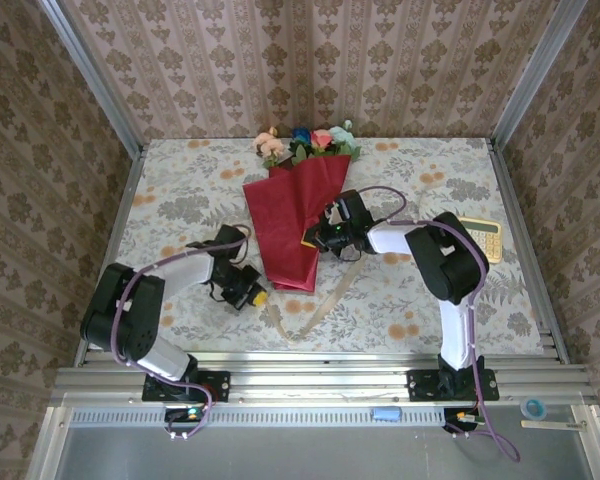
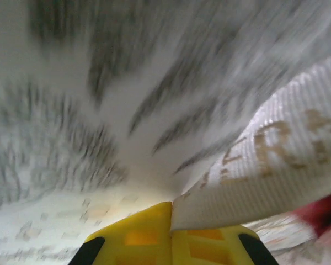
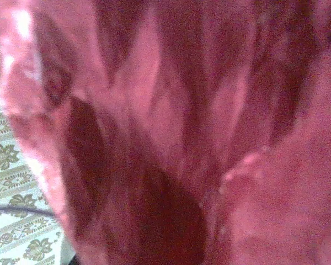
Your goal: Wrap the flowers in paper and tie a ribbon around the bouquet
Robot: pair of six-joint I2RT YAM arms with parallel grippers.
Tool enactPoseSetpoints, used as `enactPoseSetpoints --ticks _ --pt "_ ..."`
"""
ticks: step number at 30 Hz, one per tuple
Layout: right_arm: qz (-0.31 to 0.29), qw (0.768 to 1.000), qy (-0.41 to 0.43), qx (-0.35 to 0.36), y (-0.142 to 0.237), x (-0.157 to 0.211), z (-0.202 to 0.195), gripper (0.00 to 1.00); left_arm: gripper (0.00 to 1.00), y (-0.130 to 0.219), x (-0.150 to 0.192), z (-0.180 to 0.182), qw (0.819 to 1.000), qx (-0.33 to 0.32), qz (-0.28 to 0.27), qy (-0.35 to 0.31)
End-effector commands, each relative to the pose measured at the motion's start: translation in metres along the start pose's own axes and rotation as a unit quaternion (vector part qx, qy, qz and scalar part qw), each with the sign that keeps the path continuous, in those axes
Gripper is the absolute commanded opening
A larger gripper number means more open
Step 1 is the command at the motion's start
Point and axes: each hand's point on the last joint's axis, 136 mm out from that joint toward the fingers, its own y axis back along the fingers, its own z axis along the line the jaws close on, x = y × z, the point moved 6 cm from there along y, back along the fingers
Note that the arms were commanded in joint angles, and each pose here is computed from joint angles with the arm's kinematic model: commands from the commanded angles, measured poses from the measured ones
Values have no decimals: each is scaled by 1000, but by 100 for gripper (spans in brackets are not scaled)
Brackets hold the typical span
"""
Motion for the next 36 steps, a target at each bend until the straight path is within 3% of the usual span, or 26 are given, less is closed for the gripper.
enactPoseSetpoints --ticks 1,7,18,24,29,31,36 --pt "4 999 32 -1 30 2 30 0 0 10 -37 -27 997 53 -60 12" --pt "21 1000 18 -7 46 13 34 0 0 21 -88 -38 993 72 -85 47" --pt "69 997 16 4 35 54 29 0 0 41 -144 -74 976 161 -119 84" --pt "82 996 4 46 24 74 -2 0 0 45 -136 -72 977 167 -104 88" --pt "99 991 -23 91 12 82 -37 0 0 47 -115 -47 974 162 -108 114" --pt "111 987 -31 115 11 85 -44 8 7 52 -106 -38 975 153 -111 119" --pt "112 979 -14 172 28 84 -40 45 33 77 -87 -25 978 113 -136 109"
